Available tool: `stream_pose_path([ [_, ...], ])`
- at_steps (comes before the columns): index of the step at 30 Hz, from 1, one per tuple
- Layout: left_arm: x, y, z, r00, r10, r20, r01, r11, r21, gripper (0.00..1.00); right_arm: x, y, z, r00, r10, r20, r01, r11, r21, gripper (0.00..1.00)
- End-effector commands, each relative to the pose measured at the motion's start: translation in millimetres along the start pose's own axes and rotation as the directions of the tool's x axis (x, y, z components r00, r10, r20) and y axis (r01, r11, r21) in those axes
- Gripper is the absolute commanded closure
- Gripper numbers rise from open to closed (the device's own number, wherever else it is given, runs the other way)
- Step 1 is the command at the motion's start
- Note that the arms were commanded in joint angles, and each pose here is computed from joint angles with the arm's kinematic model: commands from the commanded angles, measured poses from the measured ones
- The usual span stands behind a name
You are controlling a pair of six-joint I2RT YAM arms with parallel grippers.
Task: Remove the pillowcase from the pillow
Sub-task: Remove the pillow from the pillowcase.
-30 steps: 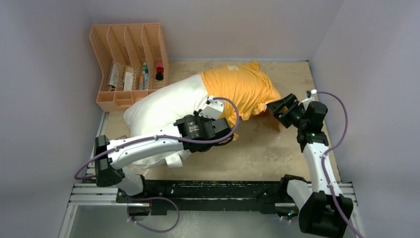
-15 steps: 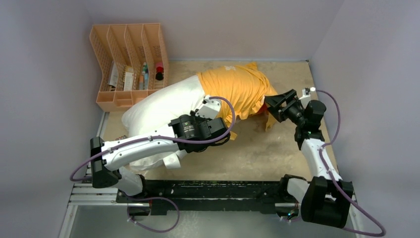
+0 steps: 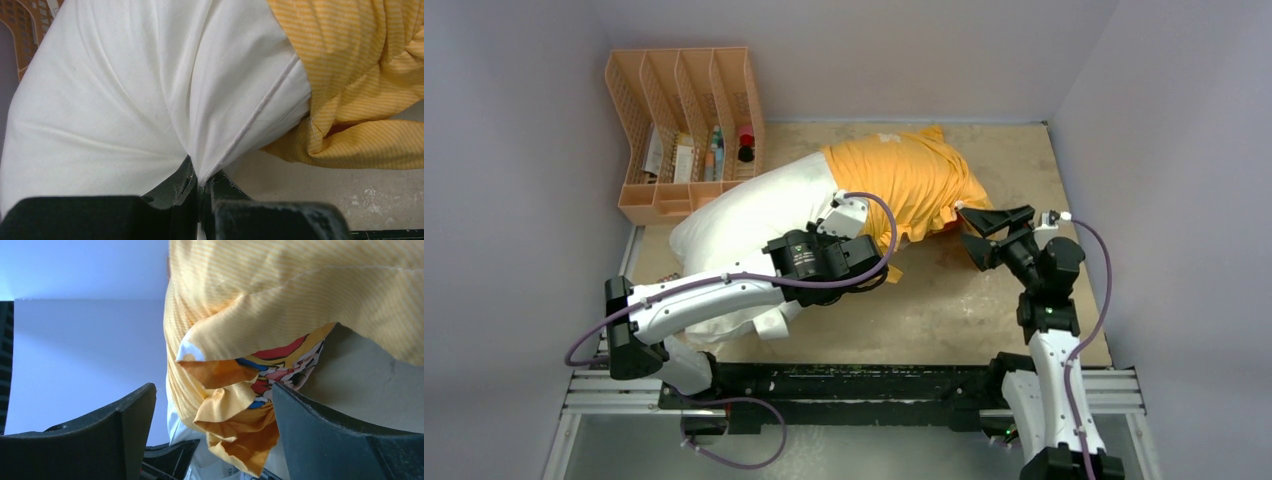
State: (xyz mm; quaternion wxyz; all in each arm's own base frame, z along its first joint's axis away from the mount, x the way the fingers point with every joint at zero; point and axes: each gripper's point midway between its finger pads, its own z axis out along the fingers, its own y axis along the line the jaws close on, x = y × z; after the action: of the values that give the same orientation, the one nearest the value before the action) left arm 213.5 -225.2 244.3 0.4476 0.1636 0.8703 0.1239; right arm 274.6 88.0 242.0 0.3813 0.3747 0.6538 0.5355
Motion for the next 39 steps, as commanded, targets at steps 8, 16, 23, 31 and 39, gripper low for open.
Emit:
stream_pose_path([
  [8, -32, 17, -16, 0.982, -0.155, 0.108, 0.153, 0.988, 0.030, 1.00, -25, 15, 39, 1.000, -0.010, -0.010, 0.009, 1.000, -0.025, 0.13],
  [16, -29, 20, -16, 0.983, -0.151, 0.104, 0.149, 0.989, 0.023, 1.00, -28, 32, 25, 0.997, -0.041, 0.059, 0.043, 0.998, -0.035, 0.14],
  [23, -30, 18, -15, 0.984, -0.146, 0.105, 0.145, 0.989, 0.024, 1.00, -27, 30, 18, 0.996, -0.012, 0.090, 0.018, 0.998, -0.060, 0.14],
  [31, -31, 21, -15, 0.983, -0.147, 0.110, 0.146, 0.989, 0.013, 1.00, -36, 5, 47, 0.999, -0.012, 0.040, 0.010, 0.999, 0.041, 0.73],
  [39, -17, 71, -22, 0.990, -0.095, 0.105, 0.110, 0.982, -0.152, 1.00, -105, 34, 13, 0.854, -0.437, 0.284, 0.357, 0.887, 0.293, 1.00],
])
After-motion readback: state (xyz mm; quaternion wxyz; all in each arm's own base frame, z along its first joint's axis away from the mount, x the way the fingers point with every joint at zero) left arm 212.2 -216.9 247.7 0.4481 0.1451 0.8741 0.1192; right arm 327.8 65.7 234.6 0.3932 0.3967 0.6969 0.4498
